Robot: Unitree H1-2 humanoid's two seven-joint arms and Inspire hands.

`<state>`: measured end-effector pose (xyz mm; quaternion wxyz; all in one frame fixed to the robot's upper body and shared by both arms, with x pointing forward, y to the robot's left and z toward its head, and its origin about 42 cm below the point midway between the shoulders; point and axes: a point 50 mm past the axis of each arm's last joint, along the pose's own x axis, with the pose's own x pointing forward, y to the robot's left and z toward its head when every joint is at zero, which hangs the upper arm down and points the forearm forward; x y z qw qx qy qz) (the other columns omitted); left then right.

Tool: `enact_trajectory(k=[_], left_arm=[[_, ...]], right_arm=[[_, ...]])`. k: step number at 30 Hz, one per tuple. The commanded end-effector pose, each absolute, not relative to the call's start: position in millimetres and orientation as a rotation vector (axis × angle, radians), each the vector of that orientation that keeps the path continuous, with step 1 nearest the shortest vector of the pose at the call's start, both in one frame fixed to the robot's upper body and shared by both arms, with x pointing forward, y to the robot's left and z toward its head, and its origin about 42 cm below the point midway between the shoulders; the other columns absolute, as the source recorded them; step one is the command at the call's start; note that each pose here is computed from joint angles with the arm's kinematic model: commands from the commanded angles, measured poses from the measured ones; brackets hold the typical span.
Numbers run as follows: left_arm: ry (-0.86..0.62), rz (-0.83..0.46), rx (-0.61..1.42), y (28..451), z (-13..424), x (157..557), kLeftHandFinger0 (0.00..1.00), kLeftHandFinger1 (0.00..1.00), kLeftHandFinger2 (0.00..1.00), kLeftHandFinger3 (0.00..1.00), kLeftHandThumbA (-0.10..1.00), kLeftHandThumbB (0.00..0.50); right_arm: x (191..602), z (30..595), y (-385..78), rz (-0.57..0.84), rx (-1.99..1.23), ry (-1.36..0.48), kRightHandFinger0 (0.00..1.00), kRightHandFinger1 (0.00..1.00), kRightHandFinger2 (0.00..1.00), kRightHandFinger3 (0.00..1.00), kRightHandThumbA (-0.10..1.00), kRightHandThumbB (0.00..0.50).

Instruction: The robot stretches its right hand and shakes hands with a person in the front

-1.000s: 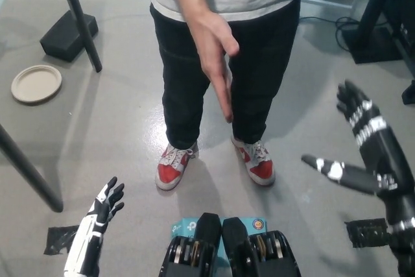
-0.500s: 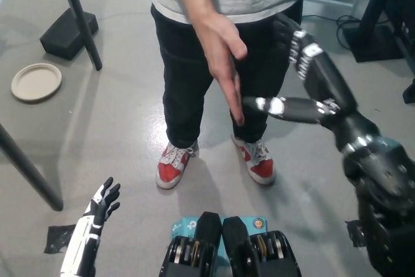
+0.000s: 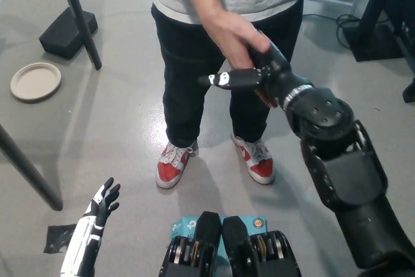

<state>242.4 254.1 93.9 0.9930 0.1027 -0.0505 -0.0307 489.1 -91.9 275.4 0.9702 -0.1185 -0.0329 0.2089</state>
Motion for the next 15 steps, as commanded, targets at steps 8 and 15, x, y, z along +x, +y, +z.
enact_trajectory(k=[8,15], left_arm=[[-0.152,-0.050,0.251,258,96,239,1.00,1.00,1.00,1.00,1.00,0.132],[-0.160,-0.054,0.245,261,98,241,1.00,1.00,1.00,1.00,1.00,0.122]], right_arm=[[519,295,-44,0.353,-0.271,-0.101,1.00,1.00,1.00,1.00,0.42,0.358],[506,300,-38,0.215,-0.280,-0.237,1.00,1.00,1.00,1.00,-0.10,0.206]])
